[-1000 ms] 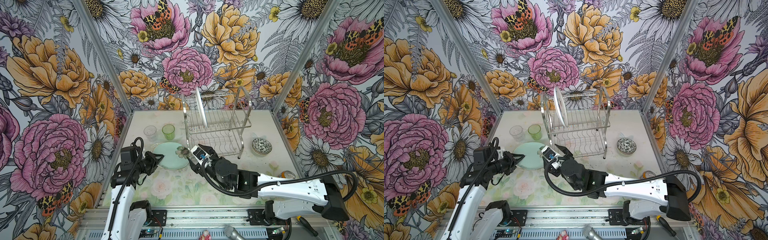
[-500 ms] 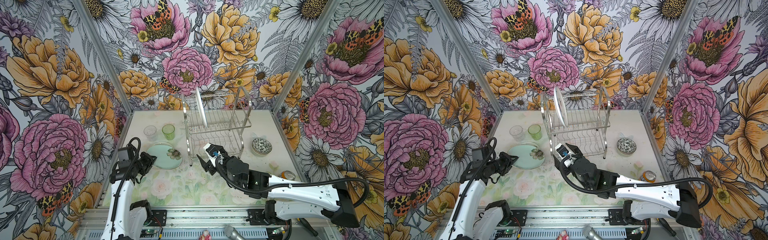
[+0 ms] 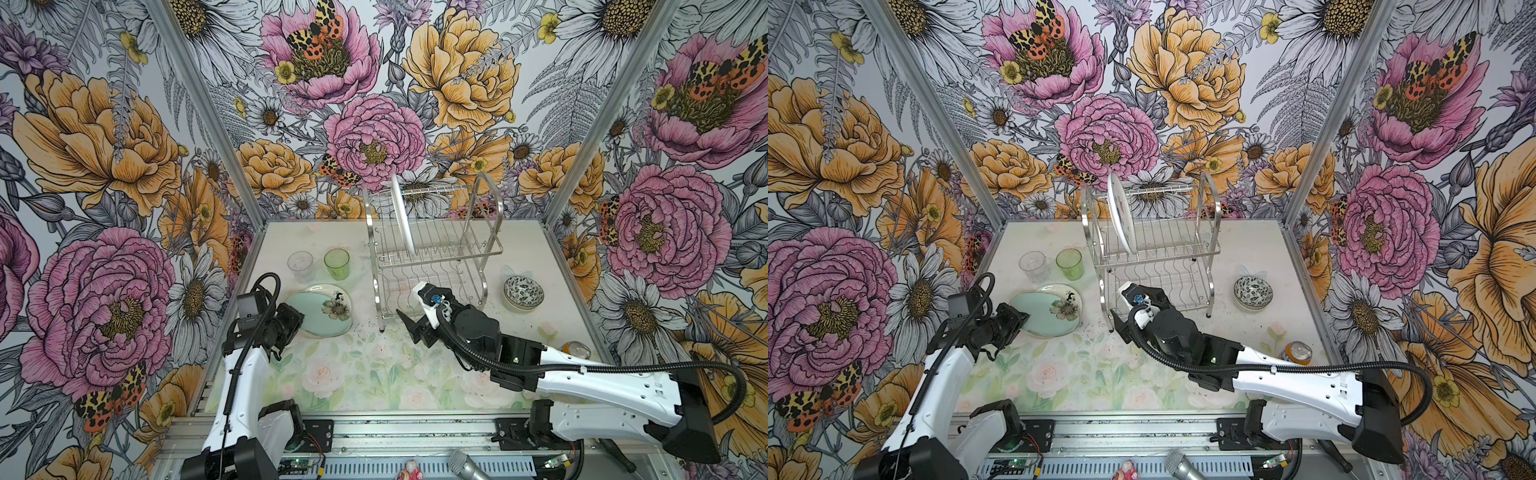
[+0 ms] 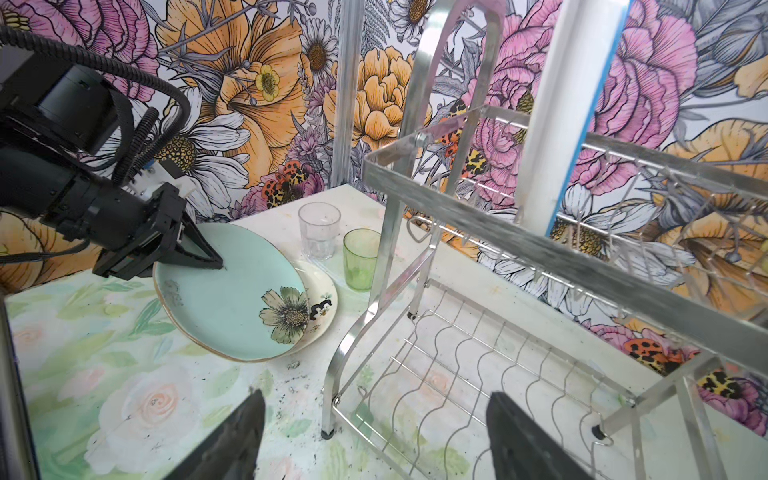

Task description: Unload the mixed dishes from the dish rack

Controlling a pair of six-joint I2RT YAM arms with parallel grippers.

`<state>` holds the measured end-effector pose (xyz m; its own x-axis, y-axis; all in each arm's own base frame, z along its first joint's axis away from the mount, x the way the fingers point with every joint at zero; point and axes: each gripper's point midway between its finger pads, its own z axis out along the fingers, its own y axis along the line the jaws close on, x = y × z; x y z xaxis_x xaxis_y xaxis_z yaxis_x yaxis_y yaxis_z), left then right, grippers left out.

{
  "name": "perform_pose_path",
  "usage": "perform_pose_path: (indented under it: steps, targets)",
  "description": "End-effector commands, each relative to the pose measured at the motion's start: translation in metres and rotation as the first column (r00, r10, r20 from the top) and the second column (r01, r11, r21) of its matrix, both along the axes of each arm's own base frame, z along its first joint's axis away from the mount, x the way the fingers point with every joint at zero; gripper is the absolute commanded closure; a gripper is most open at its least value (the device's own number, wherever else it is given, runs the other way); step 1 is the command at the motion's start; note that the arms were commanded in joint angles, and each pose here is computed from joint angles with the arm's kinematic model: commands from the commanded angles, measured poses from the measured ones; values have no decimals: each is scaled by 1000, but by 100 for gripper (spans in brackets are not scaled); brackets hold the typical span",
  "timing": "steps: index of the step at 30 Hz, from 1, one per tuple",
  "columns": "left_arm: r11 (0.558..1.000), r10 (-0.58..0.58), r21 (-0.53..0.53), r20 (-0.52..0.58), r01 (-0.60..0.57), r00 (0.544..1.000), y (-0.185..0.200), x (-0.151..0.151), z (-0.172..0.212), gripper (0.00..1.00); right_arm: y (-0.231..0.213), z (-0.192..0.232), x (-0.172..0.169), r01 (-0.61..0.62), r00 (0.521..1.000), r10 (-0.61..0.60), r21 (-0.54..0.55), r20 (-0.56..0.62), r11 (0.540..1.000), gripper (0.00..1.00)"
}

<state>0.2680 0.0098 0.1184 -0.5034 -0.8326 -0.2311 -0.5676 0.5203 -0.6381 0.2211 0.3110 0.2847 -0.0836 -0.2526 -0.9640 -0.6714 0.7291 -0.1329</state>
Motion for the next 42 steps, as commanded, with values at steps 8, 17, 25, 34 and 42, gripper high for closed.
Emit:
perform_pose_path:
  steps: [8,17,25,34,42]
  targets:
    - [998,9,65,124,-17,992,15,29,12,100,4,-18,-2,-51,993,54,28,-106,998,14]
    - [996,13,85,57,-18,998,20,27,-10,94,7,-27,1,-45,989,47,20,-137,999,14]
    - [997,18,77,11,-19,1000,21,28,-22,60,6,-37,-1,-46,984,50,23,-170,999,14]
    - [995,26,92,-13,-25,1000,24,27,-26,44,0,-39,1,-32,984,35,22,-172,999,15]
    - [987,36,160,-43,-29,998,31,24,-21,1,-7,-43,3,-9,984,12,16,-175,1000,15]
